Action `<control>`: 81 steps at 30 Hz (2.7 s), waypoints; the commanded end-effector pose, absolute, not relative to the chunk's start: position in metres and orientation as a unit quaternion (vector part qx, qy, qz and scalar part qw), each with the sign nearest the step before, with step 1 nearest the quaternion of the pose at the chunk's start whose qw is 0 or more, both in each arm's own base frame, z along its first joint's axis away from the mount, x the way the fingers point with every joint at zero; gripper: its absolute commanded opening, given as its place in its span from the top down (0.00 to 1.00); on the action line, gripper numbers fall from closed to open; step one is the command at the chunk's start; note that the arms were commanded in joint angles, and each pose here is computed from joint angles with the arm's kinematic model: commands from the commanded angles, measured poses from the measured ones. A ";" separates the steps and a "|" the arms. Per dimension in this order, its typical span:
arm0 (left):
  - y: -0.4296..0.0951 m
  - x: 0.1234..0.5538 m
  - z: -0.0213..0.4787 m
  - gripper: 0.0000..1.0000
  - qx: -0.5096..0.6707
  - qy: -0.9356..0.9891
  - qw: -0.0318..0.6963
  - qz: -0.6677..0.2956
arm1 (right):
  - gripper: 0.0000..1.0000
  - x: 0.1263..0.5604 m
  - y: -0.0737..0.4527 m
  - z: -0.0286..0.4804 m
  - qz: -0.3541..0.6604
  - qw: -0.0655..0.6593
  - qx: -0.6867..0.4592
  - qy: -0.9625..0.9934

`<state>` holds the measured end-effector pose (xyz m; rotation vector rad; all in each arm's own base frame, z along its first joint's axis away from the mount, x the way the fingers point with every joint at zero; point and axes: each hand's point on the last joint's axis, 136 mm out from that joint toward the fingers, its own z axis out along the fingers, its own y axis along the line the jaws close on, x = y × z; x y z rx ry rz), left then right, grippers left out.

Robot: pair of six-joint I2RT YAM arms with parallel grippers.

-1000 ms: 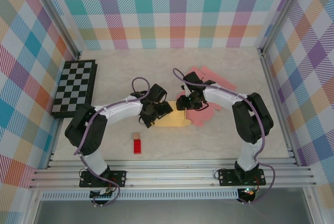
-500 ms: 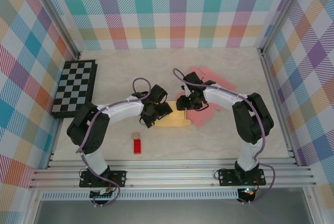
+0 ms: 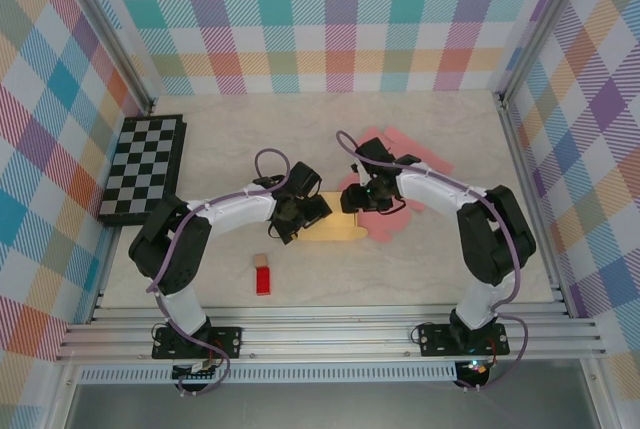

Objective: Fold the paper box

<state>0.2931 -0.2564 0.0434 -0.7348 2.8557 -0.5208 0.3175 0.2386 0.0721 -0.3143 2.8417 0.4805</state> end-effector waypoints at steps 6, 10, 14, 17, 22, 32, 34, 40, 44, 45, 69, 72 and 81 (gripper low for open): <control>-0.243 0.282 0.022 0.07 -0.238 0.960 0.062 -0.133 | 0.41 0.287 0.239 0.094 0.203 0.096 -0.097 0.970; -0.243 0.282 0.022 0.07 -0.239 0.960 0.063 -0.134 | 0.47 0.273 0.243 0.092 0.229 0.085 -0.086 0.966; -0.243 0.281 0.021 0.07 -0.240 0.960 0.062 -0.135 | 0.52 0.264 0.245 0.086 0.245 0.074 -0.079 0.963; -0.243 0.281 0.021 0.07 -0.240 0.960 0.062 -0.134 | 0.55 0.258 0.246 0.080 0.246 0.067 -0.078 0.964; -0.242 0.281 0.022 0.07 -0.241 0.959 0.065 -0.135 | 0.57 0.250 0.249 0.070 0.250 0.055 -0.076 0.964; -0.241 0.280 0.020 0.07 -0.243 0.959 0.063 -0.134 | 0.59 0.248 0.254 0.065 0.250 0.052 -0.078 0.964; -0.240 0.280 0.019 0.07 -0.244 0.959 0.063 -0.133 | 0.59 0.247 0.255 0.064 0.251 0.049 -0.078 0.964; -0.240 0.279 0.018 0.07 -0.244 0.959 0.064 -0.133 | 0.62 0.246 0.255 0.061 0.249 0.047 -0.080 0.964; -0.240 0.279 0.017 0.07 -0.245 0.958 0.063 -0.133 | 0.65 0.243 0.255 0.056 0.248 0.040 -0.079 0.965; -0.240 0.279 0.017 0.07 -0.244 0.959 0.063 -0.132 | 0.65 0.243 0.254 0.055 0.246 0.040 -0.078 0.965; -0.241 0.278 0.015 0.07 -0.242 0.960 0.058 -0.130 | 0.70 0.247 0.225 0.023 0.166 0.071 -0.096 0.979; -0.241 0.279 0.014 0.07 -0.242 0.960 0.057 -0.130 | 0.70 0.246 0.224 0.022 0.164 0.071 -0.098 0.979; -0.244 0.281 0.011 0.08 -0.246 0.959 0.054 -0.133 | 0.71 0.247 0.221 0.011 0.161 0.081 -0.104 0.978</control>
